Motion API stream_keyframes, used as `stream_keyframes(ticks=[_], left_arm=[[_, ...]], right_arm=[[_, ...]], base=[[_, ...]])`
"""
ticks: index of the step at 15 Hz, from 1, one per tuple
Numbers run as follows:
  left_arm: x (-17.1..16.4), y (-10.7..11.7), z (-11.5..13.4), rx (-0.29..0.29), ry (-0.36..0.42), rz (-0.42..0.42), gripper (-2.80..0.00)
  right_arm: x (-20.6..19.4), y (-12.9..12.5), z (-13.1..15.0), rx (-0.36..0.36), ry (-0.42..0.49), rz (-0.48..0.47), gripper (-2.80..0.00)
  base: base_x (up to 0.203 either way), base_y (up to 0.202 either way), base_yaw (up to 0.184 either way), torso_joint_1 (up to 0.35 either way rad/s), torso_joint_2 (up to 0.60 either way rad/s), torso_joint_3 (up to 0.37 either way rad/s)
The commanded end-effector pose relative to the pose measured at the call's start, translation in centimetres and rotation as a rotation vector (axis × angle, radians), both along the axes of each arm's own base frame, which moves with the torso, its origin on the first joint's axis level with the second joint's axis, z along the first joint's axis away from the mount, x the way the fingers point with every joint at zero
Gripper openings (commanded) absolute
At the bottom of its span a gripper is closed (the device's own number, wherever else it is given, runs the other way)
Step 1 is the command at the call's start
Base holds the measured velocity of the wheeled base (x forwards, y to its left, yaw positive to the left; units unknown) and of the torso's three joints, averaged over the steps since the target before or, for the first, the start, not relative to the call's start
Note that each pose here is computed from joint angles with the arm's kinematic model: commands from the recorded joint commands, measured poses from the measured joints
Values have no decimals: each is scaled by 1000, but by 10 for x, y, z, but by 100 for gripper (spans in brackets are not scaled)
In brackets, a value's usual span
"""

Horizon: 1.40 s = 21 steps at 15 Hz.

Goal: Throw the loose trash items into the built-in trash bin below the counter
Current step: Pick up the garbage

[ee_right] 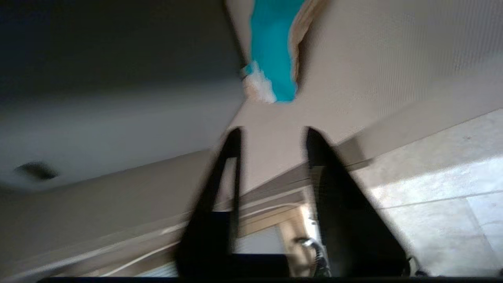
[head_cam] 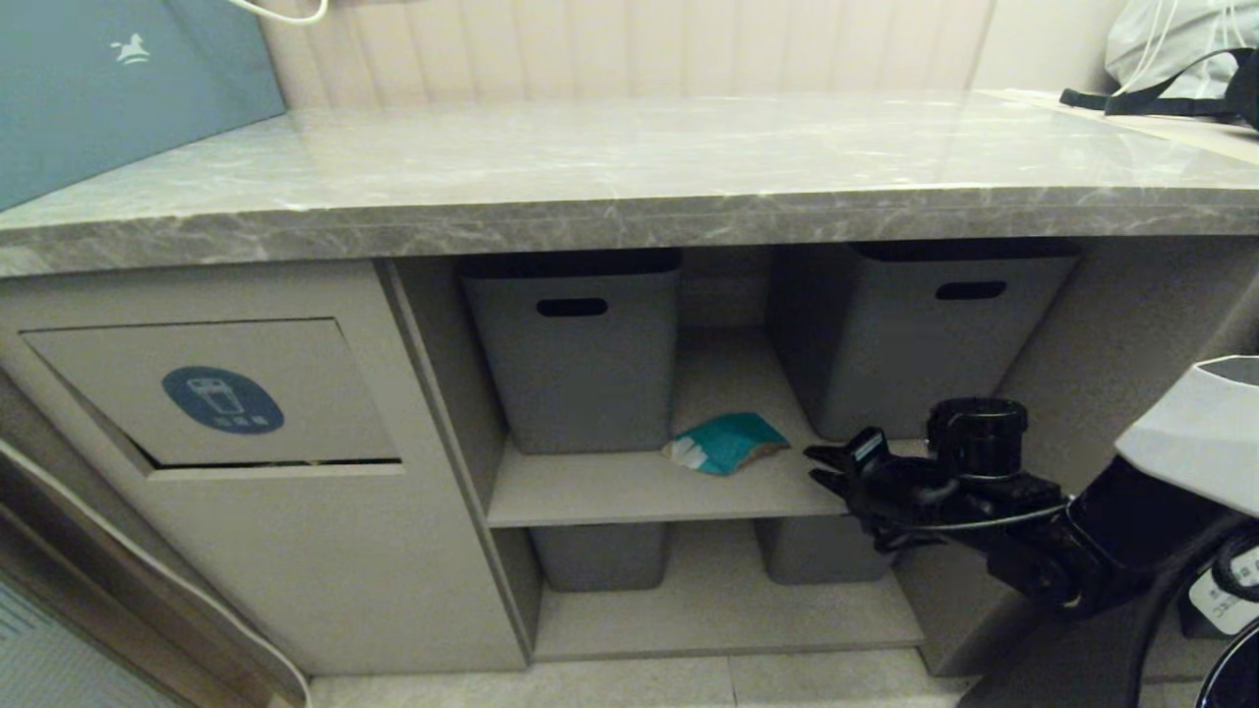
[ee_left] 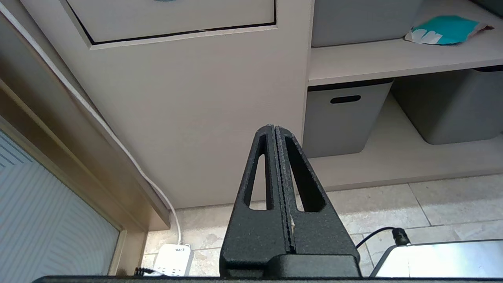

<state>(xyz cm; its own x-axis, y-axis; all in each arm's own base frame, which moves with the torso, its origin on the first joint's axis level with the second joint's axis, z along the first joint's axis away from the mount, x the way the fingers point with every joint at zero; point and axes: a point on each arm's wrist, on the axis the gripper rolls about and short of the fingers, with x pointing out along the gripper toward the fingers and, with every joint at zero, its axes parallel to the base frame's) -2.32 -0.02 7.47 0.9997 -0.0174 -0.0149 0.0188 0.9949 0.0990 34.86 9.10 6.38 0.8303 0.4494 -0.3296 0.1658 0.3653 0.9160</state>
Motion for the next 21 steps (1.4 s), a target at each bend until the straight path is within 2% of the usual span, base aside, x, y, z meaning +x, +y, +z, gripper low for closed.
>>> stream_keyframes(ticks=[1, 3, 5, 8, 12, 21], left_arm=[[0, 0, 0, 0, 2, 1, -280], [0, 0, 0, 0, 0, 1, -280], [0, 0, 0, 0, 1, 0, -280], [0, 0, 0, 0, 2, 1, -280], [0, 0, 0, 0, 2, -1, -280], [0, 0, 0, 0, 2, 1, -280]], right_arm=[[17, 5, -7, -26, 14, 2, 0], [32, 12, -5, -92, 25, -8, 0], [48, 19, -2, -124, 23, -38, 0], [67, 31, -2, -131, 10, -36, 0], [73, 53, -4, -133, 4, 1, 0], [93, 69, -6, -181, 50, -44, 0]], base=[[0, 0, 0, 0, 0, 0], [0, 0, 0, 0, 0, 0], [0, 0, 0, 0, 0, 0], [0, 0, 0, 0, 0, 0], [0, 0, 0, 0, 0, 0], [0, 0, 0, 0, 0, 0]])
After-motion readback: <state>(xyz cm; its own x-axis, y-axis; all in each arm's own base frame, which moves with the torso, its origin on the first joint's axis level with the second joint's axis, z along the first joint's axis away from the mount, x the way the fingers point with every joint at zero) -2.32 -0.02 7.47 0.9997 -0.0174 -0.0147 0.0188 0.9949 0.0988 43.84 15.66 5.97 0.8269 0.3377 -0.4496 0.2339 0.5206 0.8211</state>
